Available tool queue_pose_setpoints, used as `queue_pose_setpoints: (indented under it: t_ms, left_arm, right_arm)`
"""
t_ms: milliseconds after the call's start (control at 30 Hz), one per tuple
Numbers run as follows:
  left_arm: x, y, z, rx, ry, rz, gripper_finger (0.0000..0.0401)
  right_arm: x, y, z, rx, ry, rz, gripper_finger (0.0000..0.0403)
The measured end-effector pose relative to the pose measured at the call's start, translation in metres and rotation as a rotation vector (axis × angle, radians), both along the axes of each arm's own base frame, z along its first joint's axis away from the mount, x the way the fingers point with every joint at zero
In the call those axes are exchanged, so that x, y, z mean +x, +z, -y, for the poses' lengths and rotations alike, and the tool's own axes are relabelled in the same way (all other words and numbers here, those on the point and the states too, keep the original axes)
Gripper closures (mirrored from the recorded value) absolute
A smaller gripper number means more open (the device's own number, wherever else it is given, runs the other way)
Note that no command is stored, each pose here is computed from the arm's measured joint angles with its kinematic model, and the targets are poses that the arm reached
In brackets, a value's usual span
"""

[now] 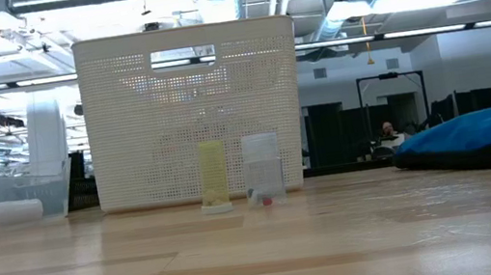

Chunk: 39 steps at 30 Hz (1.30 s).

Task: Pick & Place Medicine items
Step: Put the yellow pill bottle into the black bin

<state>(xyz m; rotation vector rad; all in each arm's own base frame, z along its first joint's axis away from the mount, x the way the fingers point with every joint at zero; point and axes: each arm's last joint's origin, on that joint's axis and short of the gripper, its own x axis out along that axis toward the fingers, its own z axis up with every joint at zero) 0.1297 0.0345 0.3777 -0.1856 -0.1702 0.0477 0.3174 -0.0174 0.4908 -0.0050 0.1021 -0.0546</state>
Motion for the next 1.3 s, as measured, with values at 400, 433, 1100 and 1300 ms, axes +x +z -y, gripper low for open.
queue_pose_setpoints:
  t_ms: [400,433,1100,1300]
  left_arm:
    - [0.054,-0.019,0.121,-0.083,-0.547,-0.449,0.0231]
    - [0.052,-0.020,0.132,-0.103,-0.577,-0.501,0.0231]
    - [0.084,-0.141,0.247,0.057,-0.180,-0.932,0.0236]
    - [0.119,-0.157,0.229,0.234,0.024,-0.860,0.0221]
  right_arm:
    - [0.000,-0.006,-0.012,0.036,0.036,-0.058,0.0294]
    - [0.000,-0.007,-0.013,0.036,0.039,-0.066,0.0294]
    - [-0.029,0.008,-0.018,0.073,0.051,-0.057,0.0294]
    - [-0.052,0.023,-0.015,0.071,0.041,0.003,0.0294]
